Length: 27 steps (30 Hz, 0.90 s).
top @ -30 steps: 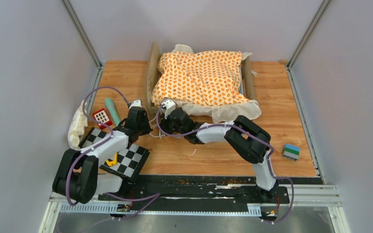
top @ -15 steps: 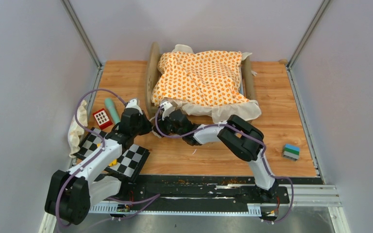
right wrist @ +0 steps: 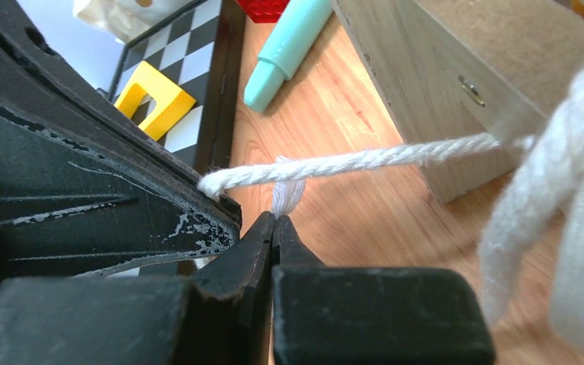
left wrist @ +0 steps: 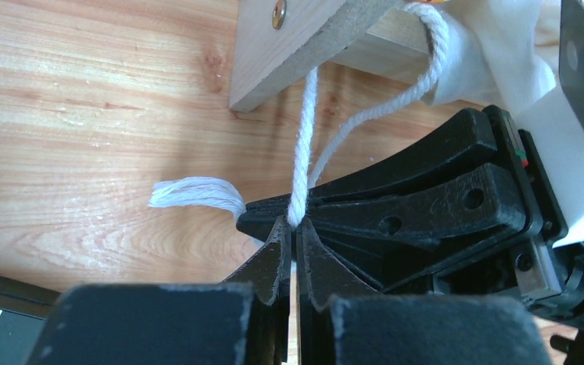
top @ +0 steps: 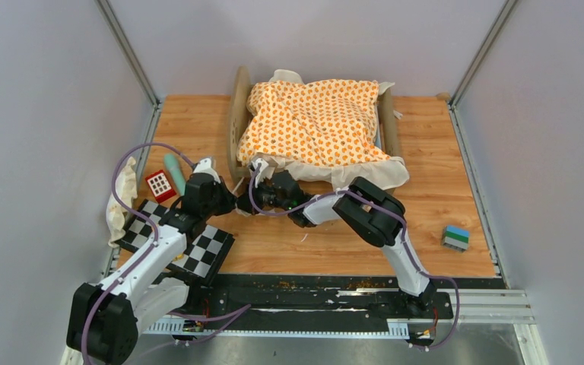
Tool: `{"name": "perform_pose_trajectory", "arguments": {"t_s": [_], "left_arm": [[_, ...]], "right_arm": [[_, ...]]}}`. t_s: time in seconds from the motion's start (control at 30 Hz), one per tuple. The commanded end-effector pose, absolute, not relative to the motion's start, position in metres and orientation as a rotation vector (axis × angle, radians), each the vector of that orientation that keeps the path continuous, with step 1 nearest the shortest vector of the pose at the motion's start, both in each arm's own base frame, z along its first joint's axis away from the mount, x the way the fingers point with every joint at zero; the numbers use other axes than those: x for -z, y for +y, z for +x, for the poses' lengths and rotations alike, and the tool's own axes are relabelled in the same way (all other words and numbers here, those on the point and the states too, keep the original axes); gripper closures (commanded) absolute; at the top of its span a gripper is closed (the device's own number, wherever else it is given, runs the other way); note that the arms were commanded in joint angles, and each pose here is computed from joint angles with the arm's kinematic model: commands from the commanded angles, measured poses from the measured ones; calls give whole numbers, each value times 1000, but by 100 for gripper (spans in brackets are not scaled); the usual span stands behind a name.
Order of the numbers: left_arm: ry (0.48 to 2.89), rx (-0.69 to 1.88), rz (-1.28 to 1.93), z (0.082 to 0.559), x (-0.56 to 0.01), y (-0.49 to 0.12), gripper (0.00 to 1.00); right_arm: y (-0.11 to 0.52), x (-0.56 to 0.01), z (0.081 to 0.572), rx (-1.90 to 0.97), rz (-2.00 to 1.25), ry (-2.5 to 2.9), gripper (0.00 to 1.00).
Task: Set up the pet bed
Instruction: Tie the ropes to the bed frame.
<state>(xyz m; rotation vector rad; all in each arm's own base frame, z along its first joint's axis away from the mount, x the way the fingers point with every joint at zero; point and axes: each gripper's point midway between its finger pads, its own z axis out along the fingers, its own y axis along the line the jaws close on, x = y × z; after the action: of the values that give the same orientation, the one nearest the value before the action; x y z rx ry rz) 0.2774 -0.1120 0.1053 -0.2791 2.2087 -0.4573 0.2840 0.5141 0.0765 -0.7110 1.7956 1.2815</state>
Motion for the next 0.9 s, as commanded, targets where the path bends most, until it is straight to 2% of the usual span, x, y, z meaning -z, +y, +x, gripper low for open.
{"name": "perform_pose_trajectory", "arguments": {"t_s": [0.0, 0.23, 0.4, 0.5, 0.63, 0.87], "left_arm": [[2198, 476, -232, 278, -115, -115, 95], [2174, 489, -195, 275, -128, -116, 80], [2160, 510, -165, 270, -136, -118, 77], [2160, 512, -161, 267, -137, -117, 64], [2159, 485, -167, 265, -141, -113, 51], [2133, 438, -164, 262, -156, -103, 40]], "right_arm": [[524, -111, 273, -1467, -745, 1627, 100], [529, -117, 264, -1543, -800, 1590, 100], [529, -116, 264, -1566, -794, 1585, 100], [529, -117, 265, -1571, -791, 1581, 100], [529, -119, 265, -1574, -786, 1573, 100], [529, -123, 265, -1589, -781, 1552, 100]]}}
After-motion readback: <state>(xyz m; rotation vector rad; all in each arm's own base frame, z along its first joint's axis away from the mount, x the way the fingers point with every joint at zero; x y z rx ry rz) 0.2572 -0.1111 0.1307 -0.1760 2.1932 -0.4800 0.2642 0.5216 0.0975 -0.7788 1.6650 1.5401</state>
